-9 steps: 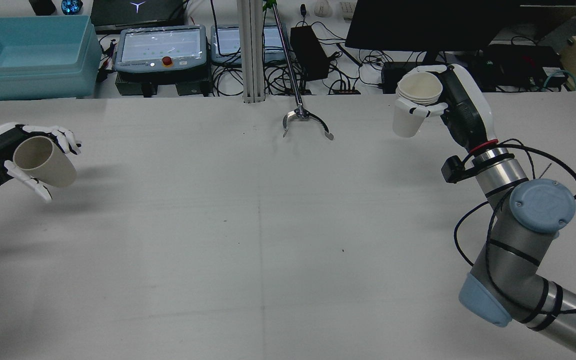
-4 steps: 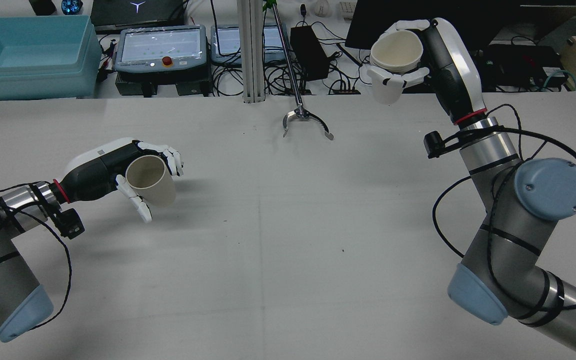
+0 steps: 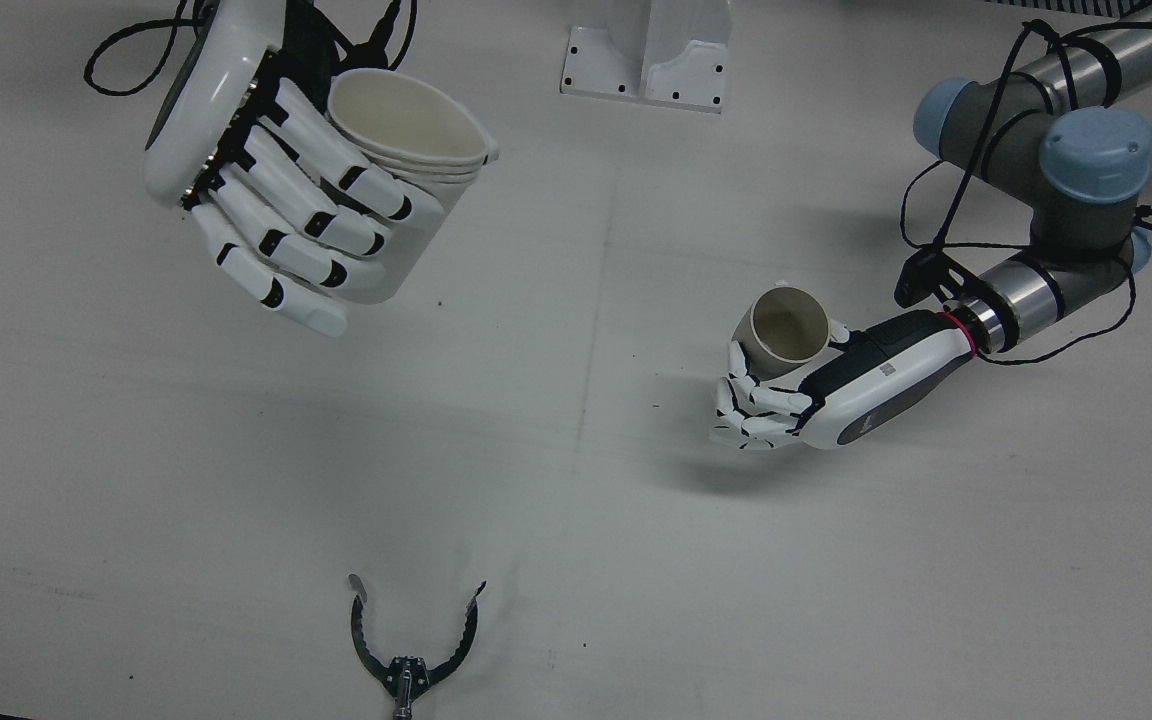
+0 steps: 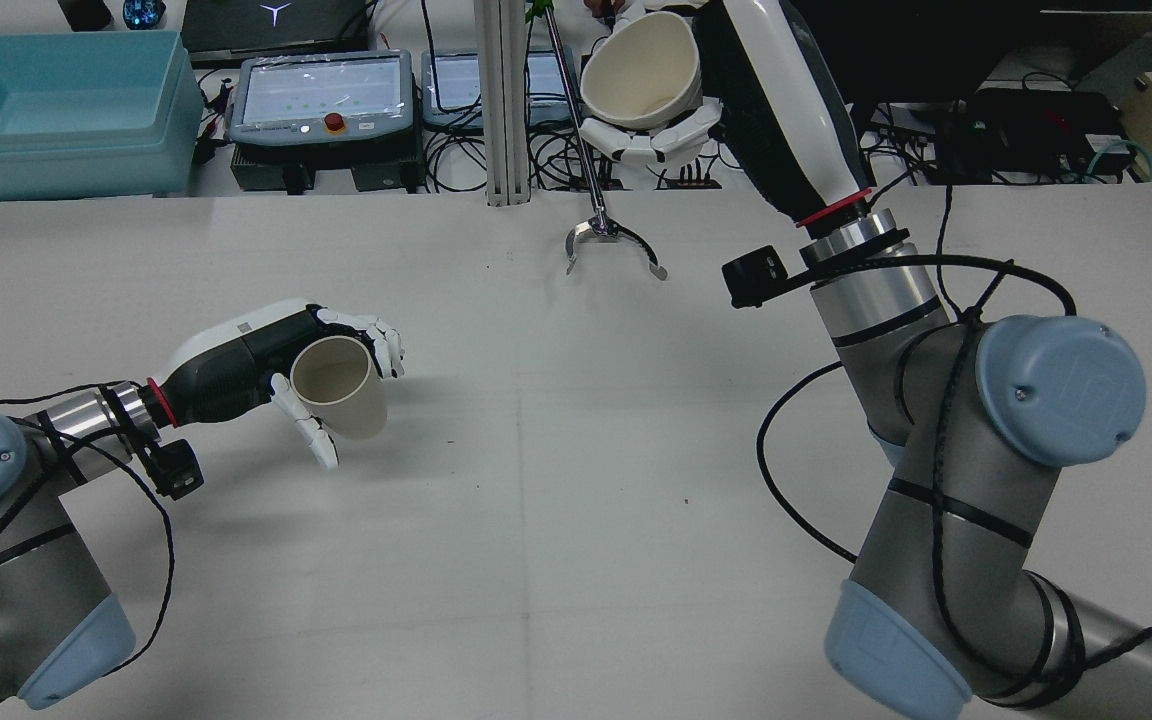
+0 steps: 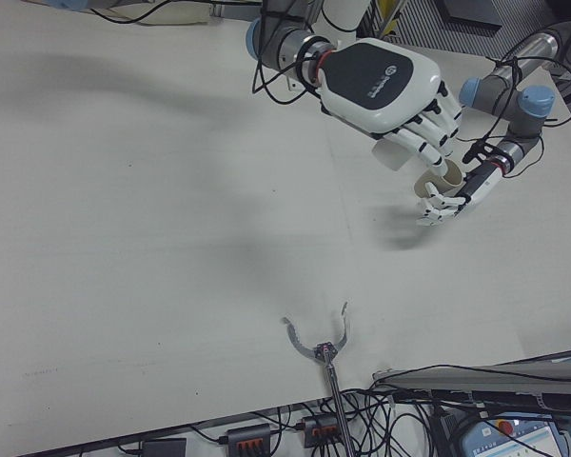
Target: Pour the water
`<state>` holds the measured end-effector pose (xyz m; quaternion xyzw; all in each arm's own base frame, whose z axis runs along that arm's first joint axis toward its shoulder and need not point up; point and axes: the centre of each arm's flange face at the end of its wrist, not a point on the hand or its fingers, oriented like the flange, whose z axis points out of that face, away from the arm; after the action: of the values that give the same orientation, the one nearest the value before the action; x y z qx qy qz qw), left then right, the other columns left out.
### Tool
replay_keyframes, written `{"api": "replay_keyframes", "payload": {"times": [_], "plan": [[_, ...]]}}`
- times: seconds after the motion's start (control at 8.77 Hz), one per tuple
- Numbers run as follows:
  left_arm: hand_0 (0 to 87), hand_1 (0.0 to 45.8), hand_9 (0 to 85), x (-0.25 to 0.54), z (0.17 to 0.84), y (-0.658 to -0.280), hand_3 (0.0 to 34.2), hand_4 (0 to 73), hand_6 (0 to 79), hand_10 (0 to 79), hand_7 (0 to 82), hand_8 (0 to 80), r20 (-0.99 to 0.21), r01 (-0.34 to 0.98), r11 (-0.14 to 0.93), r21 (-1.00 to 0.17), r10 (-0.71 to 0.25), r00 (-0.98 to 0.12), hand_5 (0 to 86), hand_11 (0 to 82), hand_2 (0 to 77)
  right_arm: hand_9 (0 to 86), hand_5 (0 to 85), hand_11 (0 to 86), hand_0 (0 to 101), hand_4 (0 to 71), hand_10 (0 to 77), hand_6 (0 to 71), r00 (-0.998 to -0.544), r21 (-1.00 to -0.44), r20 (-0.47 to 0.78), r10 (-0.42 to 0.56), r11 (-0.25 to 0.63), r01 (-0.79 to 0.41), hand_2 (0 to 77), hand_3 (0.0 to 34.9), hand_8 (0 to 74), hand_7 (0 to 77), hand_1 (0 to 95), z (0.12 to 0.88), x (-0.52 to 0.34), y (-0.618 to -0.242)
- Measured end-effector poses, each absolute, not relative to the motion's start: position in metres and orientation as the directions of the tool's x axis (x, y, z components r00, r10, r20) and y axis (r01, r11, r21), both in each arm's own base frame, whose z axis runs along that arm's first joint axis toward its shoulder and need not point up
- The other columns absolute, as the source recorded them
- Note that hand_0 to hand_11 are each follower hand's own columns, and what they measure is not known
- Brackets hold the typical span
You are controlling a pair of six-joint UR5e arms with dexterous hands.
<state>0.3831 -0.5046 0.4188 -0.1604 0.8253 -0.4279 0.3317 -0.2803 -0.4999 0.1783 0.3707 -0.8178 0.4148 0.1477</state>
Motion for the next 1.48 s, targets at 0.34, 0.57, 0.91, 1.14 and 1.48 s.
{"api": "replay_keyframes", "payload": {"times": [0.34,0.57,0.91,1.14,1.48], "plan": [[79.9,24.5,39.8,0.405,0.386,-0.492,0.2,52.9,25.1,12.5,49.1,26.7,-0.431,0.002,0.617,-0.787,-0.548,-0.717,37.6,21.3,0.0,46.4,36.0,33.8,57,45.3,21.3,57.8,-0.542,-0.413,0.634,-0.552,0.350,-0.841,35.5,0.0,32.7,55.1,3.3,0.136,-0.337,-0.467],[79.9,24.5,39.8,0.416,0.362,-0.493,0.2,52.9,25.1,12.5,49.6,26.7,-0.431,-0.011,0.626,-0.780,-0.548,-0.717,37.6,21.3,0.0,45.8,36.0,32.7,57,45.3,21.3,57.8,-0.458,-0.296,0.679,-0.575,0.357,-0.886,36.0,0.0,32.2,55.1,2.7,0.128,-0.376,-0.438],[79.9,24.5,40.4,0.420,0.356,-0.494,0.1,52.9,25.1,12.5,49.1,26.7,-0.431,-0.012,0.627,-0.779,-0.550,-0.715,37.6,21.3,0.0,41.5,36.0,30.0,56,45.3,18.0,58.4,-0.360,-0.188,0.718,-0.596,0.333,-0.924,36.0,0.0,27.8,55.1,2.7,0.128,-0.405,-0.412],[80.1,24.5,40.4,0.415,0.356,-0.497,0.1,52.9,25.1,12.5,47.5,26.7,-0.428,-0.010,0.624,-0.781,-0.546,-0.720,37.6,21.3,0.0,40.9,36.0,33.3,54,45.8,20.2,58.4,-0.334,-0.195,0.726,-0.602,0.285,-0.939,36.0,0.0,28.4,55.1,2.7,0.127,-0.380,-0.418],[80.1,24.5,40.4,0.353,0.390,-0.530,0.1,52.9,24.0,12.5,45.3,26.7,-0.413,0.051,0.584,-0.810,-0.507,-0.757,37.6,21.3,0.0,42.0,36.0,35.5,54,45.8,22.9,58.4,-0.385,-0.393,0.696,-0.607,0.126,-0.911,36.0,0.0,29.5,55.1,2.7,0.148,-0.249,-0.417]]}}
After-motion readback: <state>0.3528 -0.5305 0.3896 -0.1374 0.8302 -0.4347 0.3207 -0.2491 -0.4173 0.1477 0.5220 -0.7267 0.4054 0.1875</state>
